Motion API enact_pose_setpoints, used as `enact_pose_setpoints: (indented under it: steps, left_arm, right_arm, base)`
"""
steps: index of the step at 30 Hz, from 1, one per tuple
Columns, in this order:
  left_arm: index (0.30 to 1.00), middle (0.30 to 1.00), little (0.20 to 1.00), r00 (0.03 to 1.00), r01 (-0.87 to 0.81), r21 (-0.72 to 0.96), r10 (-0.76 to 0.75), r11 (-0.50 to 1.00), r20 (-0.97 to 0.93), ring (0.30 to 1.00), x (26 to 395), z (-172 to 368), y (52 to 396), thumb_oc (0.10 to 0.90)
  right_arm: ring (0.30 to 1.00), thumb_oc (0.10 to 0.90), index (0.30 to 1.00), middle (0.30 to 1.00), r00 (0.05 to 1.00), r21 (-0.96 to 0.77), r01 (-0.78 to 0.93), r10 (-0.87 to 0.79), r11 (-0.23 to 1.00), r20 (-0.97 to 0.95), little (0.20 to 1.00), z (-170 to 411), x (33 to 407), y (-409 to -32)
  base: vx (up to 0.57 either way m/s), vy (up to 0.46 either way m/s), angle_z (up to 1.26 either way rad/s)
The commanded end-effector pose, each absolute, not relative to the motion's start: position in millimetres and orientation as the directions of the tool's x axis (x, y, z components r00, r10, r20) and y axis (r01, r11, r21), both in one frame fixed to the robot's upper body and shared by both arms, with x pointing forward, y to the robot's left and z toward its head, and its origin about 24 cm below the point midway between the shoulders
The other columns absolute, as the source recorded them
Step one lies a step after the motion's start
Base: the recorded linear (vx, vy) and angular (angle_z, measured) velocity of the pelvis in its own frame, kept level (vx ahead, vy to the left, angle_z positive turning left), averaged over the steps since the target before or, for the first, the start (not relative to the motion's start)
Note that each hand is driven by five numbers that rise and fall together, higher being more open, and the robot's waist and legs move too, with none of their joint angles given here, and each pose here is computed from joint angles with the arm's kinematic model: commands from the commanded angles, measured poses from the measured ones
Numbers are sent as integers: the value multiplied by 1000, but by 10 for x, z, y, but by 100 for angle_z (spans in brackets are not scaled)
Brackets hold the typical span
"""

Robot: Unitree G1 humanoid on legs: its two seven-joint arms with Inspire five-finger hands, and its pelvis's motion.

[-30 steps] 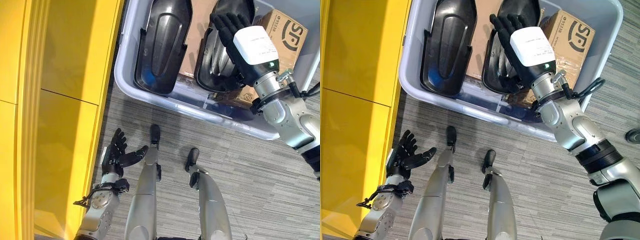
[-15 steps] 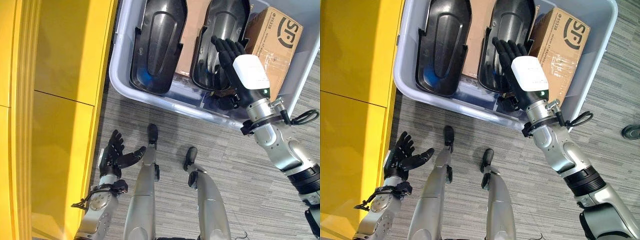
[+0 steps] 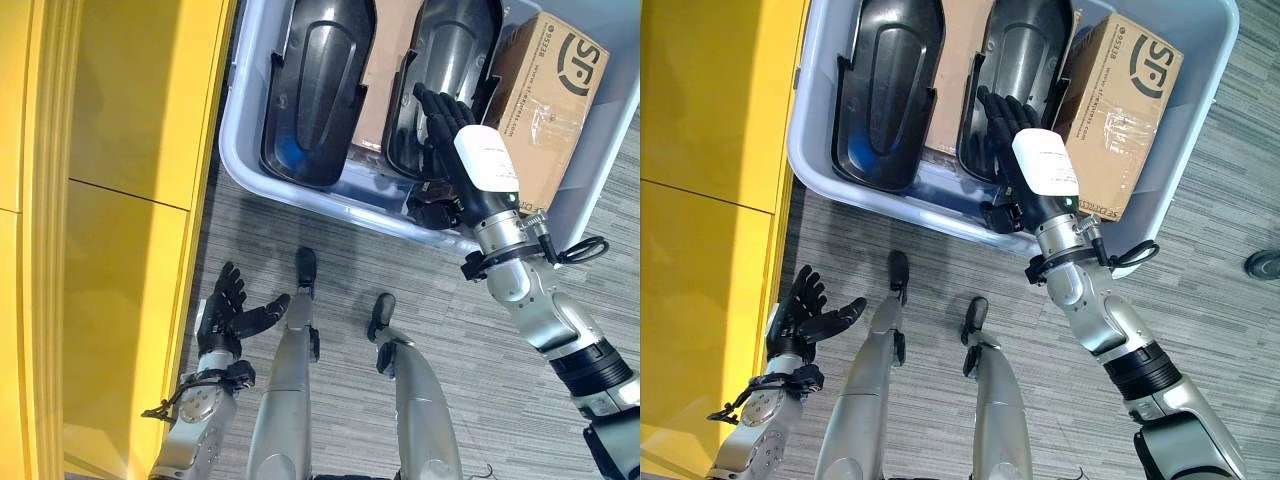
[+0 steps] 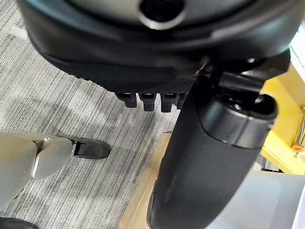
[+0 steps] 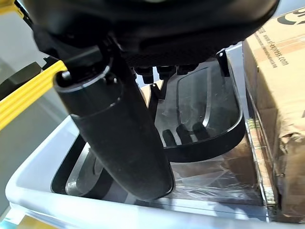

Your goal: Move parts from the plastic box to the shelf.

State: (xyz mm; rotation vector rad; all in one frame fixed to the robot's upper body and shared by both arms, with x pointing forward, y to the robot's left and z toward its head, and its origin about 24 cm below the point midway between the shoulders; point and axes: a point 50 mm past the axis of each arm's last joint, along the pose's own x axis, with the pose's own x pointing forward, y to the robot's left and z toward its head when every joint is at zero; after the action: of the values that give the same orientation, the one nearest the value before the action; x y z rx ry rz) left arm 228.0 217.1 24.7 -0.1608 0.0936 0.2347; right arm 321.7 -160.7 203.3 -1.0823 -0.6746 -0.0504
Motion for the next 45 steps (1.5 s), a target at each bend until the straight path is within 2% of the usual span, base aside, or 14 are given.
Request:
enact_pose_setpoints:
  steps: [1,8,18,26,34,43,44,45]
  left_arm:
    - [1000,1000,1000,971,-236,-132,232,963,-50,1000,2139,326,2160,900]
    - [1000,1000,1000,971,-240,-136,236,961,-48,1000,2153,323,2145,900]
    - [1000,1000,1000,974,-226,-150,222,962,-45,1000,2183,322,2088,900]
    - [1000,1000,1000,976,-216,-154,213,964,-38,1000,2192,326,2072,900]
    - [1000,1000,1000,982,-187,-171,180,968,-53,1000,2219,282,2002,900]
    - [1000,1000,1000,986,-164,-183,156,969,-55,1000,2245,273,1944,900]
    - [1000,1000,1000,987,-161,-183,154,970,-55,1000,2248,273,1937,900]
    - [1000,1000,1000,987,-159,-184,152,970,-53,1000,2251,275,1932,900]
  right_arm:
    - [1000,900,1000,1000,648,-671,528,264,520,714,1000,2496,3140,-1621]
    - [1000,900,1000,1000,646,-650,536,233,539,727,1000,2484,3185,-1593]
    - [1000,900,1000,1000,707,-611,516,104,601,699,1000,2327,3381,-1597]
    - [1000,900,1000,1000,750,-623,519,38,585,661,1000,2241,3542,-1647]
    - [1000,900,1000,1000,845,-663,476,-92,578,526,1000,2021,3862,-1714]
    - [1000,900,1000,1000,880,-681,443,-137,583,455,1000,1924,3984,-1714]
    - [753,724,753,753,884,-683,437,-141,586,445,753,1901,3993,-1711]
    - [426,490,426,426,886,-682,436,-148,587,439,426,1890,3999,-1716]
  base:
    - [0,0,0]
    - [0,0,0]
    - [0,0,0]
    - [0,0,0]
    - [-3,7,1]
    - [0,0,0]
    - [0,0,0]
    - [0,0,0]
